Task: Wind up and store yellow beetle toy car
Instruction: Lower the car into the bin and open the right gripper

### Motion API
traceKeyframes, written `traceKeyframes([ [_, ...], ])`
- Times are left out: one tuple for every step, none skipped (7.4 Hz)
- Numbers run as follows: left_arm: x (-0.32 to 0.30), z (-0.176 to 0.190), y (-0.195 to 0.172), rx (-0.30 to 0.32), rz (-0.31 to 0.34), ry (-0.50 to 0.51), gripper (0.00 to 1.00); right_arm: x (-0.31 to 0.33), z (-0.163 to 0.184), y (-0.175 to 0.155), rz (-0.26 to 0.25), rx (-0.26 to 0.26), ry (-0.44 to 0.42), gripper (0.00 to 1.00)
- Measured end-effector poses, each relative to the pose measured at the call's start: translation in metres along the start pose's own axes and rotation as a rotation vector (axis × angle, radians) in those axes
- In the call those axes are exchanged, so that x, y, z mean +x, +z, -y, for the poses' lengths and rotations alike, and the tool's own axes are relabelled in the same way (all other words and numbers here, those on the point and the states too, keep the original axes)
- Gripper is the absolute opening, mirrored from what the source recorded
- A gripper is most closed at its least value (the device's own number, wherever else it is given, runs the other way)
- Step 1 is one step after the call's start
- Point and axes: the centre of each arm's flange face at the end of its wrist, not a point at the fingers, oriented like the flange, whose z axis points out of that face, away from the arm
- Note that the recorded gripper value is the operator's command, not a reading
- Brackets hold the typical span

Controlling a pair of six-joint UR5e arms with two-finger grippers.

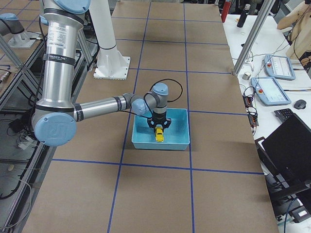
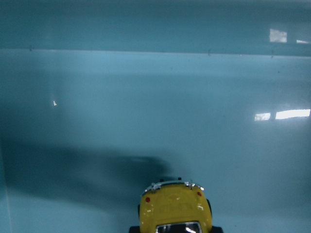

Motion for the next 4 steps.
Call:
traceKeyframes([
  [0.000, 0.000, 0.000, 0.000, 0.000, 0.000, 1.00, -0.001, 0.001, 0.000, 0.009, 0.009, 0.003, 1.00],
  [0.000, 0.000, 0.000, 0.000, 0.000, -0.001, 1.00, -0.002, 0.002, -0.004, 0.013, 0.023, 0.005, 1.00],
  [0.000, 0.000, 0.000, -0.001, 0.000, -0.002, 1.00, 0.001, -0.002, -0.015, 0.009, 0.042, 0.020, 1.00],
  [-0.001, 0.000, 0.001, -0.001, 0.000, -0.003, 1.00, 0.009, -0.019, -0.031, 0.013, 0.060, 0.071, 1.00],
])
